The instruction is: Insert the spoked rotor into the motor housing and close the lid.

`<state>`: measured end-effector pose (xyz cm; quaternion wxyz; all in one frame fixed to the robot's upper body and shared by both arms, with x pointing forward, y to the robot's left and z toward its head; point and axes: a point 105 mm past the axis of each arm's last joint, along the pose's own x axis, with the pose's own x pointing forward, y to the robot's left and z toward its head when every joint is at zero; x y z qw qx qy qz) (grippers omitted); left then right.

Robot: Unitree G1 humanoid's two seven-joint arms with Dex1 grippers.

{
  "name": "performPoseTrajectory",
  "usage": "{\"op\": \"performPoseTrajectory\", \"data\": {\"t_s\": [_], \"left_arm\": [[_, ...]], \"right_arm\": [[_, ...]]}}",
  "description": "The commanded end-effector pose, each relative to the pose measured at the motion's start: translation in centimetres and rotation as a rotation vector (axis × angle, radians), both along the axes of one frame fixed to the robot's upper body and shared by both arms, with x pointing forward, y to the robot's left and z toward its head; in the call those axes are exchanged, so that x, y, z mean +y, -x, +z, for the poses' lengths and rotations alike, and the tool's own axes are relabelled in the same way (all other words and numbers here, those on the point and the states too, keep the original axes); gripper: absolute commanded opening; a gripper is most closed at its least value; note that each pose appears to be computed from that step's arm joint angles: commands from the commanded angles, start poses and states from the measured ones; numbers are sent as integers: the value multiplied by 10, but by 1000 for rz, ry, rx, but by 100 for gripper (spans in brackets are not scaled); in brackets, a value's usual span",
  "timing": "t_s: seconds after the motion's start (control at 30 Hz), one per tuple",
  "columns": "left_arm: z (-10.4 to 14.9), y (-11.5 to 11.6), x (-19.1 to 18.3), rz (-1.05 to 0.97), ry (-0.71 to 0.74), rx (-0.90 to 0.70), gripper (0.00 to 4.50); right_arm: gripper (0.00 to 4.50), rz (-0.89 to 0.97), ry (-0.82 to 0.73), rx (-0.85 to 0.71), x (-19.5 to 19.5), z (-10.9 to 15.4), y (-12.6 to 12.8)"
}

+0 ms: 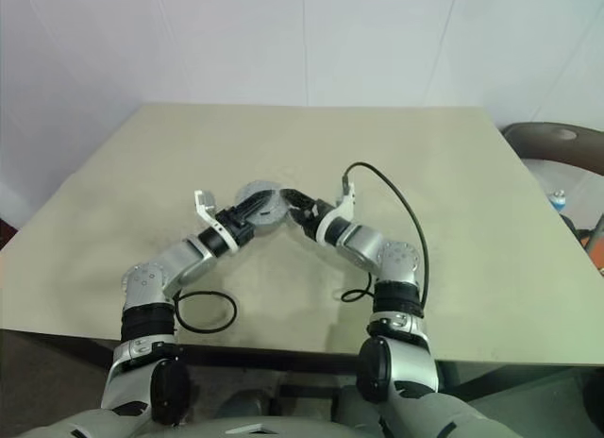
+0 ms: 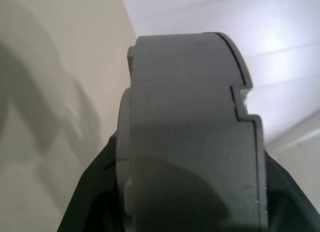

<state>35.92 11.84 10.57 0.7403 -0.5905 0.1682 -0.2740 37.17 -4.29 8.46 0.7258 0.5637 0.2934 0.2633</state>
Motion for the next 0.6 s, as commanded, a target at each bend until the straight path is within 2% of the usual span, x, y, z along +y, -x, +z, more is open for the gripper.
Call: {"op": "performPoseTrajectory", "data": {"t_s": [0.03, 0.27, 0.4, 0.5, 0.6], "left_arm": [[45, -3, 41, 119, 9, -174, 222], [49, -5, 112, 315, -135, -206, 222], [28, -8, 172, 472, -325, -132, 222], [19, -8, 206, 539, -428, -93, 222], [-1, -7, 239, 601, -571, -5, 222]], "right_arm": [[319, 1, 7, -8, 1, 1, -1], [319, 19, 27, 4, 6, -4, -2], [319, 34, 34, 1, 10, -5, 0], [319, 40, 45, 4, 11, -7, 1], [319, 45, 58, 2, 11, -8, 1]]}}
